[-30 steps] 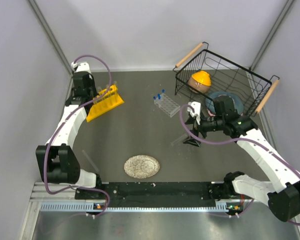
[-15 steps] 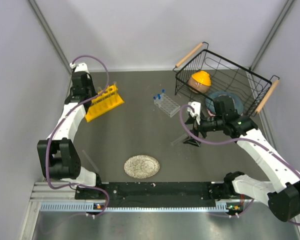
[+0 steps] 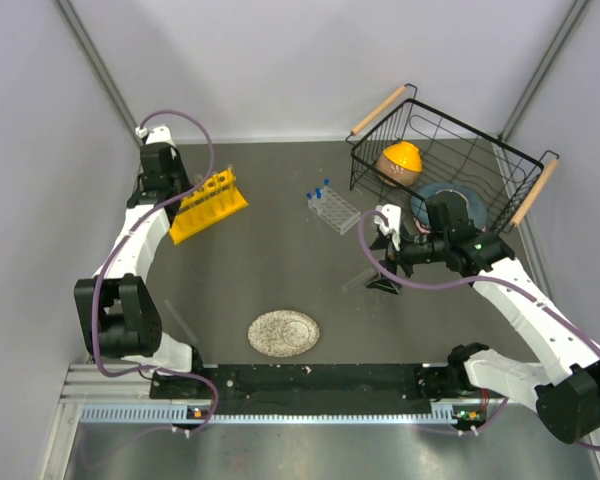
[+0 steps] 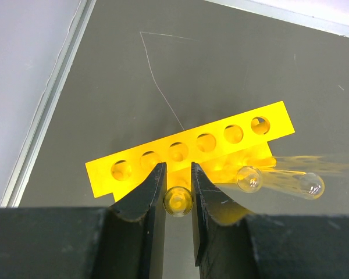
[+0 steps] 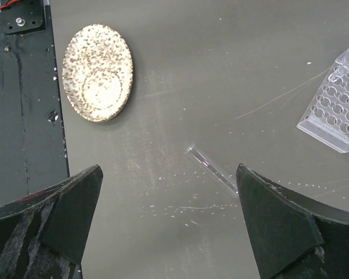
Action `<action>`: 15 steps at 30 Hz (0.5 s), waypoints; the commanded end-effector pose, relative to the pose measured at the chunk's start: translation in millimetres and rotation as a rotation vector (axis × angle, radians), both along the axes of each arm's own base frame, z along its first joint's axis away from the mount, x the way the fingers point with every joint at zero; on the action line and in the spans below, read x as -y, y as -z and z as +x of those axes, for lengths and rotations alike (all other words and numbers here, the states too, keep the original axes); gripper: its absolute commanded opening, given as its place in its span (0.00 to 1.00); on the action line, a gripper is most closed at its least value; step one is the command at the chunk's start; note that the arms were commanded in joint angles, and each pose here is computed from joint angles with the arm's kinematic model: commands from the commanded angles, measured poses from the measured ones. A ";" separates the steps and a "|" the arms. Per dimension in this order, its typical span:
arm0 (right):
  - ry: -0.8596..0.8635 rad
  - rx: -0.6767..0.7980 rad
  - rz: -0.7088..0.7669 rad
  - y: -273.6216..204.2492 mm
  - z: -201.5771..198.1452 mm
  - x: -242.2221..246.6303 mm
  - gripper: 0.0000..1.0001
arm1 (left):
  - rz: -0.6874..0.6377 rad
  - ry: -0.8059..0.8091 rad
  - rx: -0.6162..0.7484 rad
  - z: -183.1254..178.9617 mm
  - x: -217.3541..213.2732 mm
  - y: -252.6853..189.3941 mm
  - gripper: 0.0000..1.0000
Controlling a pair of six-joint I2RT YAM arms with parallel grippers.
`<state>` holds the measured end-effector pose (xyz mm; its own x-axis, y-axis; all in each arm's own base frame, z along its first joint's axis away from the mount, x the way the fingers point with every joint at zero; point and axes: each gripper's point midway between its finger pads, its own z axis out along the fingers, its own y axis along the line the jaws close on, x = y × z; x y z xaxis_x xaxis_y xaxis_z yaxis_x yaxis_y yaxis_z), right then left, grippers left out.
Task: Organize the chemistry lab equipment
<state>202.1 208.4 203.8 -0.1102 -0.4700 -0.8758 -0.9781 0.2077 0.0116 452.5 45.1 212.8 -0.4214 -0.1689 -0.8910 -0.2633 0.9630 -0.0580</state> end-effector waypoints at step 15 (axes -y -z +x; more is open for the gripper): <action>-0.023 0.035 0.027 -7.3 2.7 -3.0 0.99 | -0.069 0.027 0.148 3.7 6.9 -46.8 0.04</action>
